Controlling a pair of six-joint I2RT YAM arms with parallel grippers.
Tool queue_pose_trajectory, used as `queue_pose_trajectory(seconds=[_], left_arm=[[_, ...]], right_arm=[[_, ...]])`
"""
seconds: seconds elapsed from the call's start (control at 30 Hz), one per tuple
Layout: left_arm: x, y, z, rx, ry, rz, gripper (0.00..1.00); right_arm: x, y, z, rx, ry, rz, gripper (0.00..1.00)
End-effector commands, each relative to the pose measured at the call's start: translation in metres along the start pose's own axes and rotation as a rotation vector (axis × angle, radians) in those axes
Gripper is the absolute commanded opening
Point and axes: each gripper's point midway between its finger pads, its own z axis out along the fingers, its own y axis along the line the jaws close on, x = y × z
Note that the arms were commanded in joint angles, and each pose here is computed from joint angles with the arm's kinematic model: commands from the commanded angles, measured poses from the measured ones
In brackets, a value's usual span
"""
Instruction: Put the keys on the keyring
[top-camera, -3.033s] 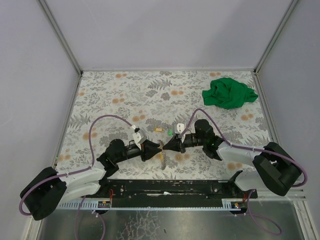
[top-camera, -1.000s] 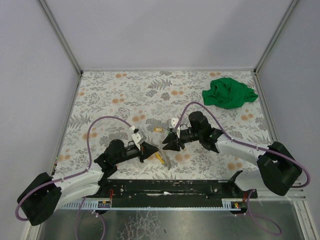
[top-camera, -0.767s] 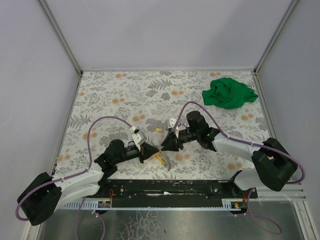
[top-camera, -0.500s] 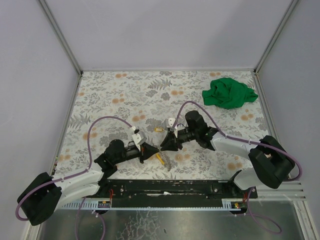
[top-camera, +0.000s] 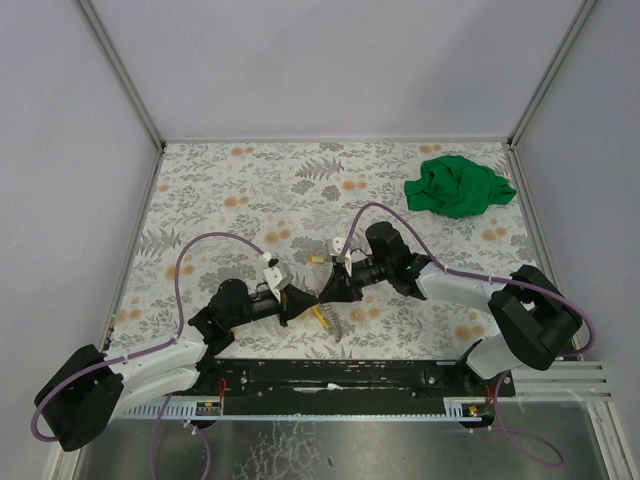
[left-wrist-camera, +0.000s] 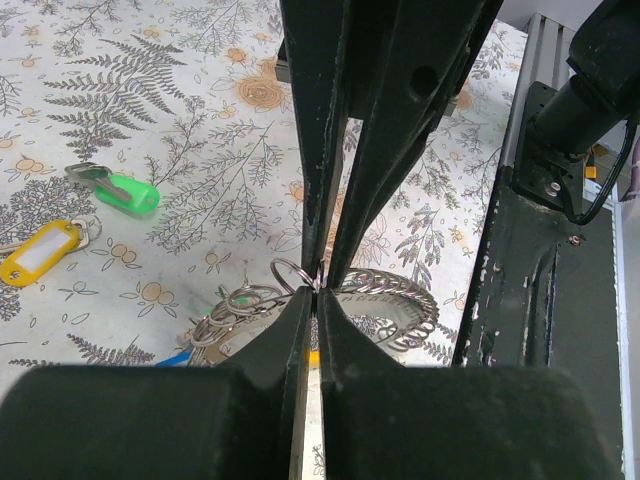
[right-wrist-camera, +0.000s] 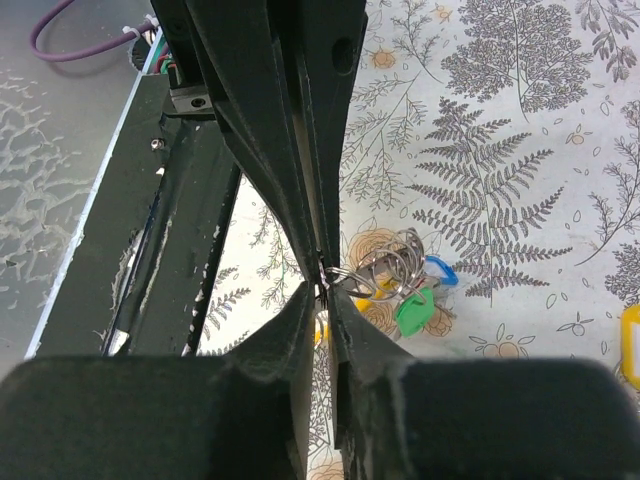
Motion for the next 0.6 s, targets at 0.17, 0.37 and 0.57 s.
queue_pose_trajectory(seconds=[0.17,0.37,0.57], left_arm=[[-0.035,-0.002,0.002,0.007,-0.12,0.044,0.09],[-0.047,0.009,-0.006,-0.083,-0.192,0.016,0.46],[-0.052,0.021,-0.006,-0.158,-0.184,-0.019,0.54]], right_arm=[[-0.024,0.001,0.002,-0.016,-0.036,-0.072,0.0],[-0.021,0.0,-0.002,0.008,-0.007,-0.094,0.0],[-0.022,0.0,-0.003,0.015,-0.007,-0.101,0.0]])
